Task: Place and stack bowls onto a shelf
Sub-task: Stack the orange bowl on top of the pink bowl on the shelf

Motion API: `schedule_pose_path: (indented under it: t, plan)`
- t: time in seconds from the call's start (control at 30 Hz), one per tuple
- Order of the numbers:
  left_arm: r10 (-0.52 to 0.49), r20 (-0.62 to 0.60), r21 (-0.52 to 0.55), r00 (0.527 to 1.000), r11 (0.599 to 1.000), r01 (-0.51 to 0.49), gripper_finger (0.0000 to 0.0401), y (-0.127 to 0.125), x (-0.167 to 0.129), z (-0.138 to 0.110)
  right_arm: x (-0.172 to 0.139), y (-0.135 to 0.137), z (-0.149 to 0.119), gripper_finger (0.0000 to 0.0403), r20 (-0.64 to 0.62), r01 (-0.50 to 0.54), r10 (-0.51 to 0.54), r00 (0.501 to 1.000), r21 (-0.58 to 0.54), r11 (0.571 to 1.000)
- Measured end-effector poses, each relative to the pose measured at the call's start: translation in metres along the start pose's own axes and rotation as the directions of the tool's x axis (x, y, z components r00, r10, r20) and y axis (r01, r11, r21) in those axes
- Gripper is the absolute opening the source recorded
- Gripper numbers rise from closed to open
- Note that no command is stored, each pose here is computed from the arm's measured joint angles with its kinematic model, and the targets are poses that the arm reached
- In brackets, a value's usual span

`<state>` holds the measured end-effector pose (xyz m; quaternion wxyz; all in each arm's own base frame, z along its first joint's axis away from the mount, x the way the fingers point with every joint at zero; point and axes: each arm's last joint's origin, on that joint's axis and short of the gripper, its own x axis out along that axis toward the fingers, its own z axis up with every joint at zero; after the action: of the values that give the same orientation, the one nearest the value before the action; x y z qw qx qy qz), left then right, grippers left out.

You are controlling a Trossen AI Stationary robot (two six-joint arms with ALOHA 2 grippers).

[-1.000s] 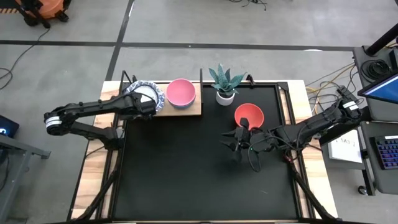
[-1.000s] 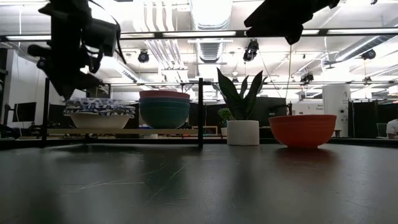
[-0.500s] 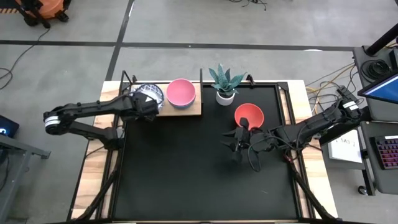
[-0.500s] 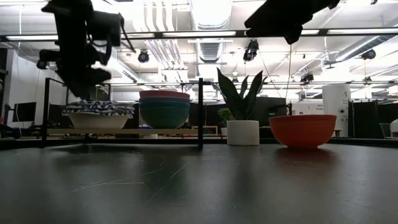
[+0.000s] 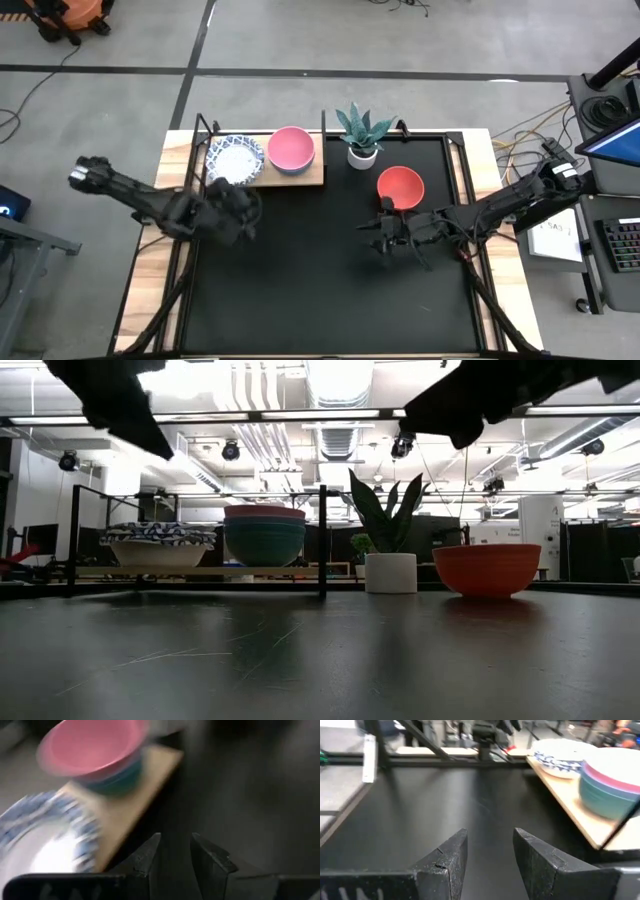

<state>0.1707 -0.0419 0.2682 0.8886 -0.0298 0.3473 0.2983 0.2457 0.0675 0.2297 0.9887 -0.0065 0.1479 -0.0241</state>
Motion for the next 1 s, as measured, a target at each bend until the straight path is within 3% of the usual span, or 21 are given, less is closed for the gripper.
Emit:
schedule_pose_path:
  t: [0.13,0.23,0.57,0.67,0.83,1.0]
  plan:
    - [-0.173,0.077,0.117,0.982,0.98,0.164,0.0086,-0.021,-0.019,-0.01,-0.004,-0.004,-0.011,0.0148,0.058,-0.068,0.068,0.996,0.0,0.998]
    - [-0.232,0.075,0.149,0.97,0.964,0.219,0.0086,-0.027,-0.027,-0.022,-0.011,-0.008,-0.019,0.0148,0.109,-0.102,0.101,0.989,0.005,0.995]
    - [-0.255,0.188,0.106,0.948,0.965,0.239,0.0086,-0.022,-0.021,-0.042,-0.041,-0.024,-0.031,0.0148,0.207,-0.104,0.093,0.974,0.046,0.994]
    - [-0.273,0.229,0.082,0.934,0.962,0.261,0.0082,-0.018,-0.018,-0.044,-0.048,-0.03,-0.031,0.0148,0.21,-0.024,0.001,0.978,0.11,0.994]
    - [-0.288,0.26,0.069,0.922,0.958,0.279,0.0077,-0.011,-0.017,-0.048,-0.057,-0.045,-0.031,0.0148,0.011,0.224,-0.232,0.973,0.225,0.948]
    - [-0.277,0.298,0.039,0.914,0.96,0.278,0.0077,-0.004,-0.018,-0.047,-0.062,-0.053,-0.022,0.0148,-0.28,0.391,-0.325,0.903,0.228,0.892]
